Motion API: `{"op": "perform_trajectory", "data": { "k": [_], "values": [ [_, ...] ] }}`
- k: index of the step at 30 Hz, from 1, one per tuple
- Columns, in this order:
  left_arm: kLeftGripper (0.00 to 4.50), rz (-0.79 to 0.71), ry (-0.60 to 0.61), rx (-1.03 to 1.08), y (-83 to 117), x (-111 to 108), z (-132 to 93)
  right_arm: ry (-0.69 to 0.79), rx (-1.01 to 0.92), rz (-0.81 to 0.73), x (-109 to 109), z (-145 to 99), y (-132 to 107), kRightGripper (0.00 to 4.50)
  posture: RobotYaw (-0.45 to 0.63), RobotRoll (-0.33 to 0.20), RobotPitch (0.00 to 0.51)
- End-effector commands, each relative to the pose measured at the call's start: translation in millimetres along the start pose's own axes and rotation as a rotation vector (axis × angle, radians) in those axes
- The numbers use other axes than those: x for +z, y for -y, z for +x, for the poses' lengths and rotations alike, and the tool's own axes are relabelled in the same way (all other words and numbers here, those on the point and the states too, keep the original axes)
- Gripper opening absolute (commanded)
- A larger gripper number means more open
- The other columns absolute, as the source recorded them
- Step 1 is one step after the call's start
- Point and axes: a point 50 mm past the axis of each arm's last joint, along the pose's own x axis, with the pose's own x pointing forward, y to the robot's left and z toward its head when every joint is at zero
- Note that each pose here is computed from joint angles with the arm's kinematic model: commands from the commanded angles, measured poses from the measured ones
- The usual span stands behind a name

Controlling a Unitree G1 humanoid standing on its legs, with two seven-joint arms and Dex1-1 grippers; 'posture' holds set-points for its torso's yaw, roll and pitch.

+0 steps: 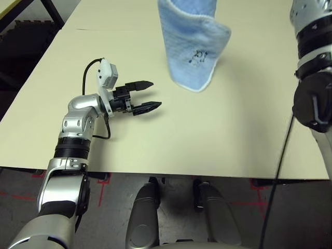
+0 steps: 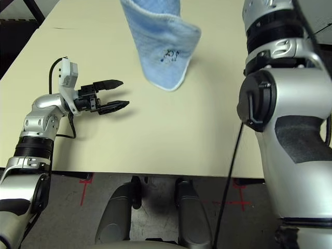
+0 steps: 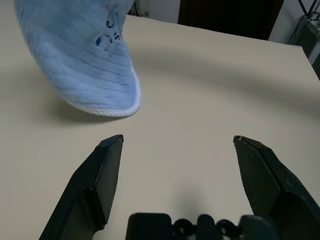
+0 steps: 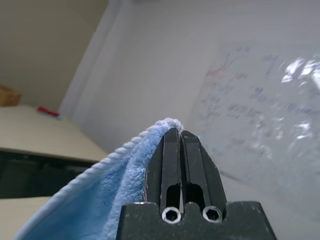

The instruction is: Fold the towel and set it aside.

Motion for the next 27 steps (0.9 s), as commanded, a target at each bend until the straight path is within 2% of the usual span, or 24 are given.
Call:
{"op": "perform_trajectory", "data": {
  "k": [1, 3, 6, 8, 13, 17, 24, 27],
  "values": [
    [4.50, -0.011, 0.025, 0.050, -5.6, 2.2, 4.4, 0.002, -0.041, -0.027, 2.9, 0.4, 4.0, 0.04, 0.00, 0.000, 0.249],
    [4.50, -0.017, 0.045, 0.070, -8.5, 5.5, 8.1, 0.003, -0.063, -0.039, 6.8, 2.7, 6.3, 0.04, 0.00, 0.000, 0.249],
    [4.50, -0.025, 0.060, 0.089, -10.6, 6.8, 14.4, -0.114, 0.025, -0.048, -15.7, -1.4, -6.3, 0.04, 0.00, 0.000, 0.252],
    [4.50, -0.028, 0.070, 0.102, -11.3, 8.7, 19.8, -0.138, 0.011, -0.045, -20.4, -1.0, -8.4, 0.04, 0.00, 0.000, 0.252],
    [4.50, -0.004, 0.130, 0.207, -17.5, 35.0, 46.1, -0.174, 0.006, -0.038, -24.8, 13.2, -21.5, 0.04, 0.02, 0.000, 0.250],
    [4.50, -0.029, 0.181, 0.217, -12.0, 58.1, 66.7, -0.205, -0.045, 0.005, -33.3, 22.1, -32.9, 0.04, 0.03, 0.000, 0.247],
    [4.50, -0.112, 0.221, 0.283, -11.7, 78.4, 77.8, -0.281, -0.098, 0.060, -48.0, 37.3, -57.3, 0.04, 0.05, 0.000, 0.243],
    [4.50, -0.146, 0.239, 0.280, -7.6, 88.5, 82.4, -0.305, -0.116, 0.066, -52.2, 38.0, -60.6, 0.04, 0.07, 0.000, 0.240]
  ]
}}
